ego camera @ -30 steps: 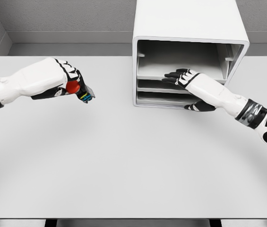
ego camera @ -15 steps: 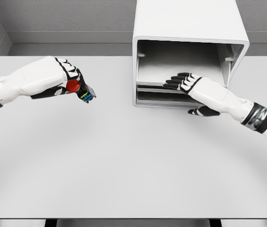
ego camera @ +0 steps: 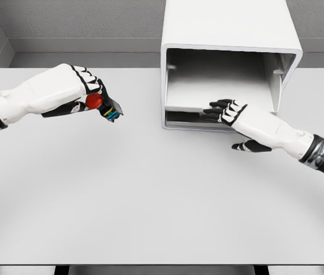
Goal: Slide open multi-storey tabletop storage cabinets and put open load switch and slide close multi-storey tabletop storage cabinets
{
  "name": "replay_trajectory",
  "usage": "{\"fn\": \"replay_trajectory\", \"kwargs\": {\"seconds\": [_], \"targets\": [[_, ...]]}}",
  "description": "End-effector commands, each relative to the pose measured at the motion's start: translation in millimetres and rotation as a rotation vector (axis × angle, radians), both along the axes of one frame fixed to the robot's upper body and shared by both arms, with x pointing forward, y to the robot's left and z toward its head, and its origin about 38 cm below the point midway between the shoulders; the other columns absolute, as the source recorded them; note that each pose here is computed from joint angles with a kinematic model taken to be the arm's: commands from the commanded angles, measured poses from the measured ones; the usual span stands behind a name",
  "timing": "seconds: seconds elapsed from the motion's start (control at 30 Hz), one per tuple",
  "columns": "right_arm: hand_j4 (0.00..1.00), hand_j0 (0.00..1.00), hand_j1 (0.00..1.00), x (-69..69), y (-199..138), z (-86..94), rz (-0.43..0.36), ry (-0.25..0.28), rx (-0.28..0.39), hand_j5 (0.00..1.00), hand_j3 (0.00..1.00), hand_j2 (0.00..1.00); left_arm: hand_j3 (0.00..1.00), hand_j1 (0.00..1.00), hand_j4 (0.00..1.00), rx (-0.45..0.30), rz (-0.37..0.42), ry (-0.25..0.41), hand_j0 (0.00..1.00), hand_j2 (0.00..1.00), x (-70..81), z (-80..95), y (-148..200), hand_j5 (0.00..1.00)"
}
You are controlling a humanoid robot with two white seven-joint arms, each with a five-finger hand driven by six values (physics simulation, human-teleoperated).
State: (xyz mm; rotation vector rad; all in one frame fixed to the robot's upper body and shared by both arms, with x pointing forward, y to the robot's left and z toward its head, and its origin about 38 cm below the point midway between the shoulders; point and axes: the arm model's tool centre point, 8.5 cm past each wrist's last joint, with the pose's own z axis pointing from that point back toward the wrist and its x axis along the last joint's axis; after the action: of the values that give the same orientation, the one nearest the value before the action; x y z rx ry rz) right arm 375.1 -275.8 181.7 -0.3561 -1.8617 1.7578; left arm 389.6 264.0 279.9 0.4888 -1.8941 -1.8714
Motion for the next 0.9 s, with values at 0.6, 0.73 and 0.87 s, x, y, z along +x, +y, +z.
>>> {"fn": "replay_trajectory", "kwargs": {"seconds": [0.6, 0.73, 0.87], "targets": [[0.83, 0.83, 0.83, -13.3, -57, 82.5, -0.096, -0.143, 0.091, 0.83, 0.83, 0.83, 0.43, 0.43, 0.43, -0.082, -0.014, -0.016, 0.43, 0.43, 1.8, 4.4, -13, 0.43], [0.85, 0.85, 0.85, -14.9, -63, 83.6, -0.107, -0.142, 0.079, 0.85, 0.85, 0.85, 0.43, 0.43, 0.43, -0.123, -0.035, -0.032, 0.43, 0.43, 4.1, 9.1, -25, 0.43], [0.85, 0.85, 0.85, -16.8, -70, 87.1, -0.121, -0.14, 0.089, 0.85, 0.85, 0.85, 0.44, 0.44, 0.44, -0.142, -0.045, -0.044, 0.44, 0.44, 6.0, 12.6, -33, 0.44]]}}
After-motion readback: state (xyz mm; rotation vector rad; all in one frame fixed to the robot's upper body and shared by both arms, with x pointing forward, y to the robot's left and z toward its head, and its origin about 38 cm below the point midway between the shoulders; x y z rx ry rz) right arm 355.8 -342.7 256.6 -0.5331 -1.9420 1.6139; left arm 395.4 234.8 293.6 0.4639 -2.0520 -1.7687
